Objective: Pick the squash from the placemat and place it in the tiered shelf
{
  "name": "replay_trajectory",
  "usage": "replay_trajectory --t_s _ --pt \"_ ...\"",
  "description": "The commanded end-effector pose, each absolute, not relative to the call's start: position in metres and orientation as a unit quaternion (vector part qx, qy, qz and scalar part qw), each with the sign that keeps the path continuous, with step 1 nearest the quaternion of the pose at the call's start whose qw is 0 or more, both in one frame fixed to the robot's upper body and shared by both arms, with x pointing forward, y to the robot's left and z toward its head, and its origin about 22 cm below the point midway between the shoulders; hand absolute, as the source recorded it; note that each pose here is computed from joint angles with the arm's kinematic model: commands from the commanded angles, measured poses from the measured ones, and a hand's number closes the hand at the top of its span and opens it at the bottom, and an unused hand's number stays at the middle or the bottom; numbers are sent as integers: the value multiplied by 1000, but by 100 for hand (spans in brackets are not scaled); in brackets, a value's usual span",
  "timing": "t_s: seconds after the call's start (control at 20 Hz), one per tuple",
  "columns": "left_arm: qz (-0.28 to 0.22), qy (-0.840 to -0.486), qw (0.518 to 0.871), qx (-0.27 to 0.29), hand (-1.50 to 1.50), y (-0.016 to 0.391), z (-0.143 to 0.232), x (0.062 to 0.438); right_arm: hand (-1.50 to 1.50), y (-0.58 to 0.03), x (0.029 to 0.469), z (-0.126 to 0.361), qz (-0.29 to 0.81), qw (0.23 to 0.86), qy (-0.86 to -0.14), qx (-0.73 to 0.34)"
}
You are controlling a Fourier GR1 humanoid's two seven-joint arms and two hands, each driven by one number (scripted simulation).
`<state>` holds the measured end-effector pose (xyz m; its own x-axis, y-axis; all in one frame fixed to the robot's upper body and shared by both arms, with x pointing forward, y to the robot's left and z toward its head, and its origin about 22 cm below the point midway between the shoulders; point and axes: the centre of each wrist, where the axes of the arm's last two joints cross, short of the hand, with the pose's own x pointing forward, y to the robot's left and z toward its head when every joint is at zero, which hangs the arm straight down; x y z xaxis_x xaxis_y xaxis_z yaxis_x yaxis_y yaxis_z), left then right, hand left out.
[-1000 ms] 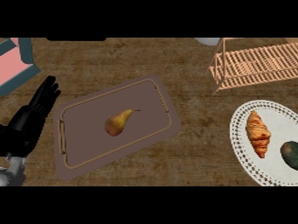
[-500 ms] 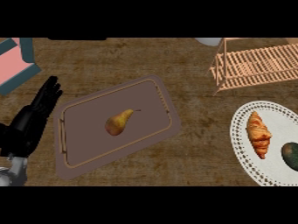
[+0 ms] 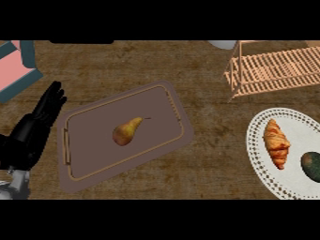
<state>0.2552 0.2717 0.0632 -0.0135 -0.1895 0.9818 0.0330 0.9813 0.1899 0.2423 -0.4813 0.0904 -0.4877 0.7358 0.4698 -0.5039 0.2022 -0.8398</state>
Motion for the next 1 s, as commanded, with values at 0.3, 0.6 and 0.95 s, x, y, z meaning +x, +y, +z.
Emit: replay_trajectory --t_s 0.3,0.6,0.95 --pt "-75 -709 699 57 0 276 66 254 -150 -470 245 75 694 489 -525 -63" --pt "-91 -706 700 60 0 284 53 247 -150 -472 247 64 707 488 -503 -94" --pt "-85 -698 708 57 0 281 58 243 -150 -457 252 50 722 471 -477 -171"
